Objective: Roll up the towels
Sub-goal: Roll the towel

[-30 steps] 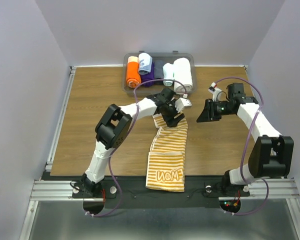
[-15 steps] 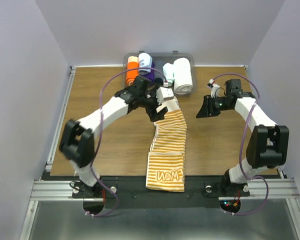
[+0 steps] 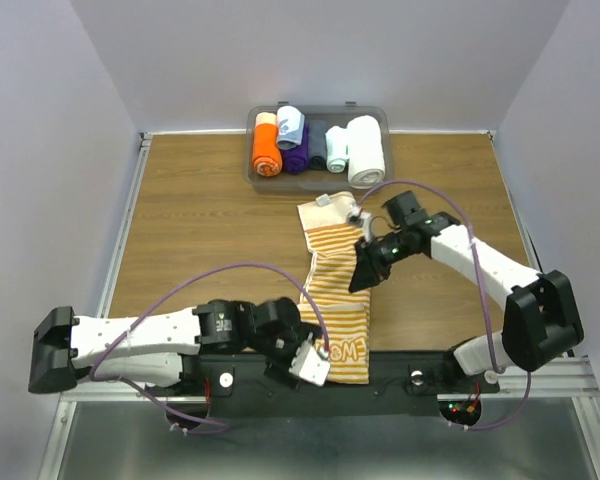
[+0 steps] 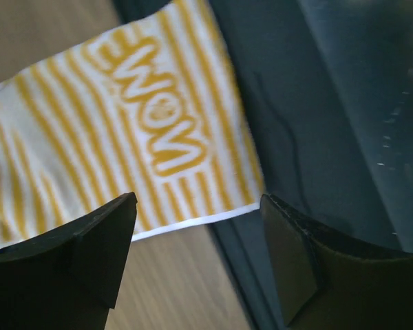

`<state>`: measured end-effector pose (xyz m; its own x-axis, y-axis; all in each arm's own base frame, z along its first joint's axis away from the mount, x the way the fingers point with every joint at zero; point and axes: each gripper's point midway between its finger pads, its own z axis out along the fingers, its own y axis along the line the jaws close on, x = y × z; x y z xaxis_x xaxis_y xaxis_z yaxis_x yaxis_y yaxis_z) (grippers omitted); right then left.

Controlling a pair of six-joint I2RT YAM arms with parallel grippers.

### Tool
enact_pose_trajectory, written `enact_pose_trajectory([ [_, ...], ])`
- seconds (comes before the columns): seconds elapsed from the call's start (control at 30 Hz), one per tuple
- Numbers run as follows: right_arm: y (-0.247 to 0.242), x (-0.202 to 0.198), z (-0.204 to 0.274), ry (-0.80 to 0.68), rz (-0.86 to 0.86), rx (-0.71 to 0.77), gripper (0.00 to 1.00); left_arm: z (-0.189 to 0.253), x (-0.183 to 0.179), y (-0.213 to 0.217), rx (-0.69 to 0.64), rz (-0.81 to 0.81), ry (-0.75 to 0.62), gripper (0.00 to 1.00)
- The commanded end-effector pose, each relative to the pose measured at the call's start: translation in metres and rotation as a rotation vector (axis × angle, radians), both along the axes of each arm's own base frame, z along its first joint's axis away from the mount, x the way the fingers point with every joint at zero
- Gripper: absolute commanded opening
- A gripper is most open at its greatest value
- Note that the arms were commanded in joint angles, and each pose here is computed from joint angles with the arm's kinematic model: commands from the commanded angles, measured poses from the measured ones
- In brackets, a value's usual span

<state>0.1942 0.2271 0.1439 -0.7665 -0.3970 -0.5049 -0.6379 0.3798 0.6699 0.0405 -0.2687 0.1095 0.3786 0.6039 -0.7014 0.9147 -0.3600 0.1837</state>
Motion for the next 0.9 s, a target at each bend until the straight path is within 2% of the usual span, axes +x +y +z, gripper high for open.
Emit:
enact_pose_trajectory([
  [0.0,0.023,-0.022,-0.012,0.031,0.092,-0.004,0.31,0.000,-0.025,-0.014,-0.032,-0.030,-0.056,0.86],
  [0.03,0.023,-0.023,-0.013,0.030,0.094,-0.004,0.30,-0.002,-0.026,-0.016,-0.027,-0.035,-0.053,0.87],
  [0.13,0.024,-0.024,-0.053,0.167,0.097,-0.088,0.25,-0.013,-0.049,-0.022,0.016,-0.109,-0.039,0.87],
  [0.23,0.020,-0.022,-0.074,0.201,0.089,-0.147,0.23,-0.029,-0.054,-0.028,0.062,-0.106,-0.046,0.84],
  [0.33,0.014,-0.023,-0.094,0.227,0.091,-0.200,0.20,-0.048,-0.050,-0.031,0.104,-0.068,-0.056,0.74],
  [0.6,0.011,-0.016,-0.107,0.232,0.076,-0.254,0.17,-0.073,-0.028,-0.034,0.153,0.020,-0.147,0.61],
  [0.73,0.011,-0.011,-0.106,0.205,0.069,-0.270,0.17,-0.079,-0.028,-0.032,0.167,0.008,-0.155,0.48],
  [0.77,0.010,-0.008,-0.105,0.190,0.067,-0.271,0.17,-0.076,-0.029,-0.035,0.162,-0.003,-0.155,0.36],
  [0.83,0.011,-0.003,-0.102,0.165,0.066,-0.271,0.17,-0.074,-0.034,-0.033,0.173,-0.033,-0.140,0.23],
  [0.87,0.013,0.001,-0.097,0.144,0.065,-0.259,0.20,-0.071,-0.037,-0.033,0.182,-0.057,-0.131,0.11],
])
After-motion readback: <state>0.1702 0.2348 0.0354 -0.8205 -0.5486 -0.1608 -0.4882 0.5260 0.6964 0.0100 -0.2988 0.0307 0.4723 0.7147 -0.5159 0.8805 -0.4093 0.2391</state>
